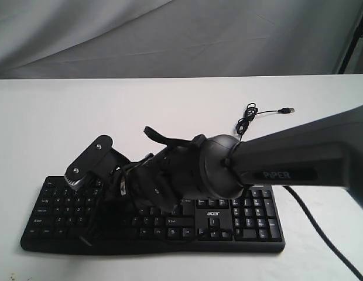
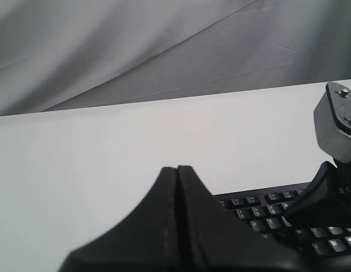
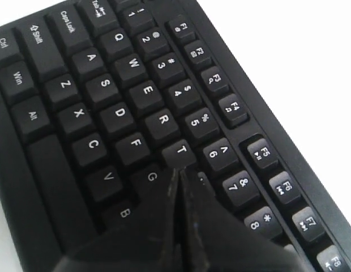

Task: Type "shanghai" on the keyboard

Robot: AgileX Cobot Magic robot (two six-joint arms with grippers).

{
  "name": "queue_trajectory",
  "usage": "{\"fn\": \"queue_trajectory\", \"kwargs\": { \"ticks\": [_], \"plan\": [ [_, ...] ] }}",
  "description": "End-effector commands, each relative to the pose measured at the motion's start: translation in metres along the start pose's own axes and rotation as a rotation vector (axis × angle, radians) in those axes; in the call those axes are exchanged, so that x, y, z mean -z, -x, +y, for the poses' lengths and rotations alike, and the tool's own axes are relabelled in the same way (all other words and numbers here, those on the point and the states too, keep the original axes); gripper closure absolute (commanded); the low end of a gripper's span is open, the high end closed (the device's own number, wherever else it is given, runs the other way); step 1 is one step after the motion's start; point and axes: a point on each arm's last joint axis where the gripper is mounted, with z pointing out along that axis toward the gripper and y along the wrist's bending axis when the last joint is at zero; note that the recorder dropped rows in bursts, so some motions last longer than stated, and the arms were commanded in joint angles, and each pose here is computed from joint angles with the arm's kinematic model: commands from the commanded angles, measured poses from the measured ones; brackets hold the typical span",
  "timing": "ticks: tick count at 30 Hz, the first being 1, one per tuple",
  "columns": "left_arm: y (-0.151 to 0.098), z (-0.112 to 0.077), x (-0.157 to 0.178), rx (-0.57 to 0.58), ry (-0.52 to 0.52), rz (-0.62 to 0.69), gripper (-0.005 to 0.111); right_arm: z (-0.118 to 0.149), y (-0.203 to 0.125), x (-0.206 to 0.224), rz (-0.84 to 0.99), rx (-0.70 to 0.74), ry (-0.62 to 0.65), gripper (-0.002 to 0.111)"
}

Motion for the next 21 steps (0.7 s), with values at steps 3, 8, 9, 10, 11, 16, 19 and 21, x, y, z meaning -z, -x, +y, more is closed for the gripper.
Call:
{"fn": "queue_trajectory", "kwargs": {
  "ticks": [3,8,9,10,11,16,19,21],
  "plan": [
    [-0.001,0.0,0.0,0.001,-0.004,-0.004,0.107,0.001,-0.007,-0.003,0.039,-0.018,0.009,0.108],
    [-0.001,0.0,0.0,0.001,-0.004,-0.004,0.107,0.001,-0.014,-0.01,0.068,-0.026,0.014,0.108],
    [-0.001,0.0,0.0,0.001,-0.004,-0.004,0.107,0.001,-0.014,-0.01,0.07,-0.027,0.015,0.108],
    [-0.001,0.0,0.0,0.001,-0.004,-0.004,0.107,0.001,-0.014,-0.01,0.07,-0.027,0.015,0.108],
    [-0.001,0.0,0.0,0.001,-0.004,-0.004,0.107,0.001,-0.014,-0.01,0.07,-0.027,0.015,0.108],
    [-0.001,0.0,0.0,0.001,-0.004,-0.004,0.107,0.001,-0.012,-0.006,0.069,-0.027,0.016,0.108],
    [-0.001,0.0,0.0,0.001,-0.004,-0.004,0.107,0.002,-0.004,0.004,0.05,-0.023,0.018,0.108],
    [-0.001,0.0,0.0,0.001,-0.004,-0.004,0.107,0.004,0.005,0.01,0.021,-0.016,0.019,0.108]
  ]
}}
